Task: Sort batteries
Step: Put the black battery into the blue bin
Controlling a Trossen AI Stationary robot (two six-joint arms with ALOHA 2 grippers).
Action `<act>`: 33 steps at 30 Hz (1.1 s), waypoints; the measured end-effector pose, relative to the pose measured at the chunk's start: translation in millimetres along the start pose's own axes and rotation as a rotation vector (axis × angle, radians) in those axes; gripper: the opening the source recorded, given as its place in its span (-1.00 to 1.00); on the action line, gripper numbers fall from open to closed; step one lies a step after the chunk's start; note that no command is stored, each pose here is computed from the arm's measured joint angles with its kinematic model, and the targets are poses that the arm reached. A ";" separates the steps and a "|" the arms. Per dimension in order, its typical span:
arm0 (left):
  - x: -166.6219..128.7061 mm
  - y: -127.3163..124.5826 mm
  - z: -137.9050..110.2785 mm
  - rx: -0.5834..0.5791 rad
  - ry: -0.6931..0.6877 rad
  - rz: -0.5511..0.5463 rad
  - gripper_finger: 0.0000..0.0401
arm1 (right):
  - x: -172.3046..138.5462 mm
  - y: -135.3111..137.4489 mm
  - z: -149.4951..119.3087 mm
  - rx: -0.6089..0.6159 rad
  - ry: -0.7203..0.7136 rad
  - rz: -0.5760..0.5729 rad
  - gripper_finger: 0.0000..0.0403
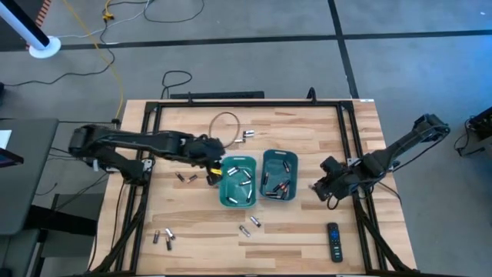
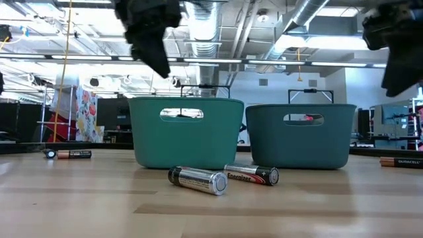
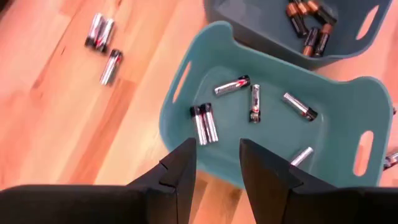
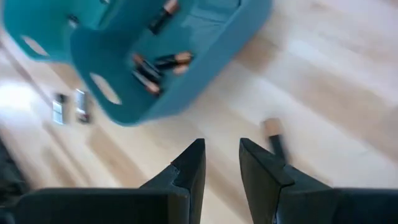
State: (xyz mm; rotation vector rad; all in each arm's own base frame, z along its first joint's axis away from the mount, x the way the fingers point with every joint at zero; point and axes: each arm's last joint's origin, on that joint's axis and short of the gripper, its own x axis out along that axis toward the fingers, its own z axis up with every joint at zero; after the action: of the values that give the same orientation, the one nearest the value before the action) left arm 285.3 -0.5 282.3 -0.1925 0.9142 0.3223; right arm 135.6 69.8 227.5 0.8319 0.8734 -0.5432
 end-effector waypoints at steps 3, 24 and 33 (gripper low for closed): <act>-7.6 7.1 -15.9 -0.067 -0.061 -0.020 -0.41 | 3.1 -3.3 -1.7 -0.164 0.015 -0.061 -0.42; -36.5 21.8 -39.1 -0.223 -0.177 -0.056 -0.41 | 73.0 8.3 -8.7 -0.378 0.157 -0.326 -0.02; -36.7 21.7 -38.9 -0.221 -0.179 -0.059 -0.41 | 95.4 -18.5 -14.3 -0.315 0.192 -0.312 -0.13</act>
State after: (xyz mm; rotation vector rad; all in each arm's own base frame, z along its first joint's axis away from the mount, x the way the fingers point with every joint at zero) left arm 227.9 1.2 287.8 -0.3871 0.6939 0.3798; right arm 168.0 62.7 135.0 0.4661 1.2419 -0.5831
